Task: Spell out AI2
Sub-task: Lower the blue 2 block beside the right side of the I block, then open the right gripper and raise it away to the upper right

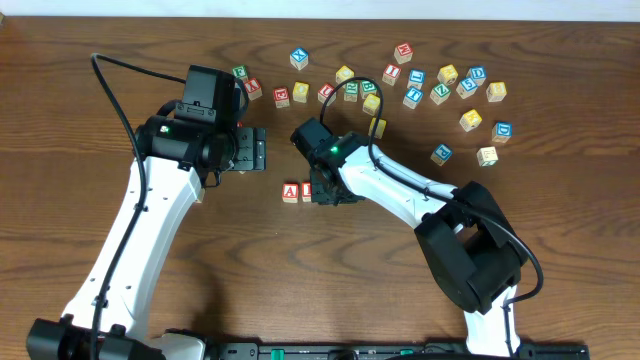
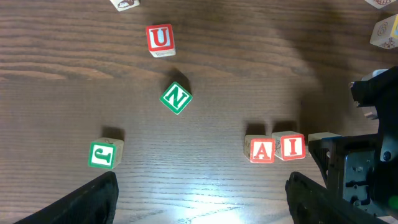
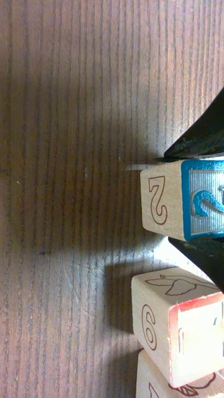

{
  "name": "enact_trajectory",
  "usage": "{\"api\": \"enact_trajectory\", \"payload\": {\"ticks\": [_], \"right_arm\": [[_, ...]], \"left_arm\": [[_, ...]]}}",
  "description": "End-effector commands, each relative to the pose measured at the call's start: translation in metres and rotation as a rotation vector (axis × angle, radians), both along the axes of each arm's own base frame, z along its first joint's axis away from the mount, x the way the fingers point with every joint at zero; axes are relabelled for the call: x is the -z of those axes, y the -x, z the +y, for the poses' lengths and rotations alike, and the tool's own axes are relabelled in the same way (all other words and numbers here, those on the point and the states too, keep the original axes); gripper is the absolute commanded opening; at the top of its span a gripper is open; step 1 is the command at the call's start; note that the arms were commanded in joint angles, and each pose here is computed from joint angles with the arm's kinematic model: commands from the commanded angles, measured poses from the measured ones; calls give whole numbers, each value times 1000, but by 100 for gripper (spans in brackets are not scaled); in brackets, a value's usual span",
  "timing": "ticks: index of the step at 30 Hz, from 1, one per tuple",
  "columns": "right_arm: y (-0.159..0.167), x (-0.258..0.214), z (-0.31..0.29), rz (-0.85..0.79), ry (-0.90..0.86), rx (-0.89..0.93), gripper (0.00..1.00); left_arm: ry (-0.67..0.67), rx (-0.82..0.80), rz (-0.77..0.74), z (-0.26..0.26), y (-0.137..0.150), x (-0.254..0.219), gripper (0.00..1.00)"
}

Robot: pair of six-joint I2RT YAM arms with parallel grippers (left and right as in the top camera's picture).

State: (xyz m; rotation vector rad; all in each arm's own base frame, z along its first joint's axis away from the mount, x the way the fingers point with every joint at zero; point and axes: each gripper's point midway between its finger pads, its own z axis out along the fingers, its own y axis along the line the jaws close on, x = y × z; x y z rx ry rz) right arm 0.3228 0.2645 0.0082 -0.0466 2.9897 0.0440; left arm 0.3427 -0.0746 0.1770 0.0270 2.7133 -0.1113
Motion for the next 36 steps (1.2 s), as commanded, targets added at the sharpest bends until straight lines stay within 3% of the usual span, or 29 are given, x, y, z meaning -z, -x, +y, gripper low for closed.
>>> {"api": "enact_trajectory", "payload": {"ticks": [1, 12, 28, 36], "right_arm": [[4, -8, 1, -8, -8, 5, 32], [1, -22, 3, -35, -30, 2, 37], [-5, -30, -4, -51, -35, 6, 37], [-20, -69, -20, -133, -64, 36, 38]], "left_arm": [[-13, -1, -9, 2, -4, -3, 85], [-13, -1, -9, 2, -4, -3, 85], [-12, -1, -9, 2, -4, -3, 85], [-13, -1, -9, 2, -4, -3, 85]]}}
